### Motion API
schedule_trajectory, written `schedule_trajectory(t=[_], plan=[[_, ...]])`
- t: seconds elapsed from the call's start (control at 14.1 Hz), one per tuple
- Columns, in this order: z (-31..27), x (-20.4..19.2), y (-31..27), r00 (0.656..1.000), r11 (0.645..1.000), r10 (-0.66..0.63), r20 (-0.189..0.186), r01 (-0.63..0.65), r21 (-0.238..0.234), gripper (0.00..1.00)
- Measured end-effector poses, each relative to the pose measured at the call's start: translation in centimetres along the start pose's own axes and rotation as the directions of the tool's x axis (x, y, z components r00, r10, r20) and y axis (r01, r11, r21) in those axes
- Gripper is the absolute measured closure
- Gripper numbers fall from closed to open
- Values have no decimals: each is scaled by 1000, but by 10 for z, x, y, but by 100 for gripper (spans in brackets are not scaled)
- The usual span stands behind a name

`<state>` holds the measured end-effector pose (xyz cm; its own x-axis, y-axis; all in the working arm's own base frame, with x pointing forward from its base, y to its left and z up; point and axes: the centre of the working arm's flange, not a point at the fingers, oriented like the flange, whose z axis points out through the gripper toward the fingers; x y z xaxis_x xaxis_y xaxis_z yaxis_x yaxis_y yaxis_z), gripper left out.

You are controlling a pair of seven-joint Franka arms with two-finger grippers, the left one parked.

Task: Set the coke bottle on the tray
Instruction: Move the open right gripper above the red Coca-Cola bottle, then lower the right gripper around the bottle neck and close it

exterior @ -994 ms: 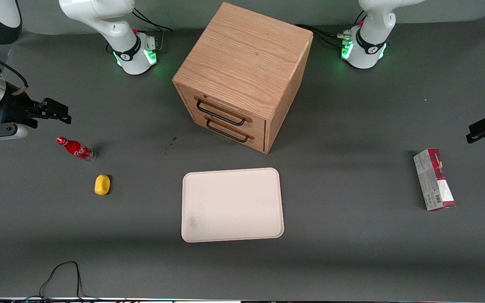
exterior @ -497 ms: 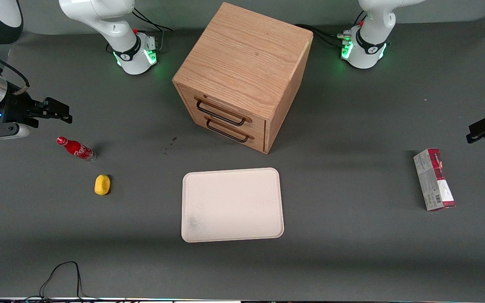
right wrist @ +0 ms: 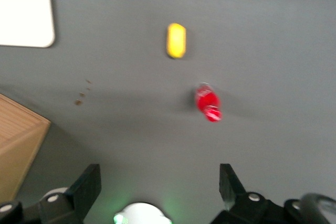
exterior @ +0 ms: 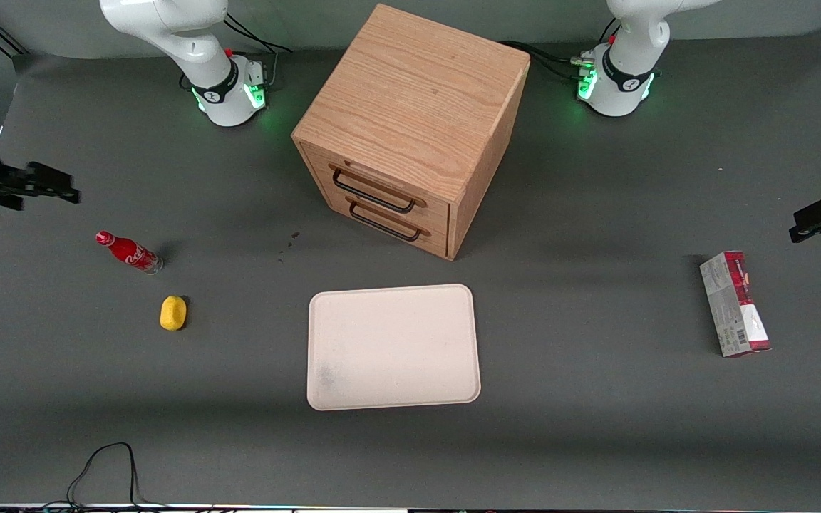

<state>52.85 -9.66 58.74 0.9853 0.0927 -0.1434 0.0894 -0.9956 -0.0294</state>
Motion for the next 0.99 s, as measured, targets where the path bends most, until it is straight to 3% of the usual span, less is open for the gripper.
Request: schedule_trajectory(t=[0.21,0.43,0.71,0.99], plan=[[-3,-29,74,1000,1000,-13,-13,13,15,0],[-8,-31,65,999,999,-35,-10,35,-1,0],[16,-31,58,999,999,-50,14,50,11,0],[67,-29,59,998,998,-60,-23,60,-4,0]])
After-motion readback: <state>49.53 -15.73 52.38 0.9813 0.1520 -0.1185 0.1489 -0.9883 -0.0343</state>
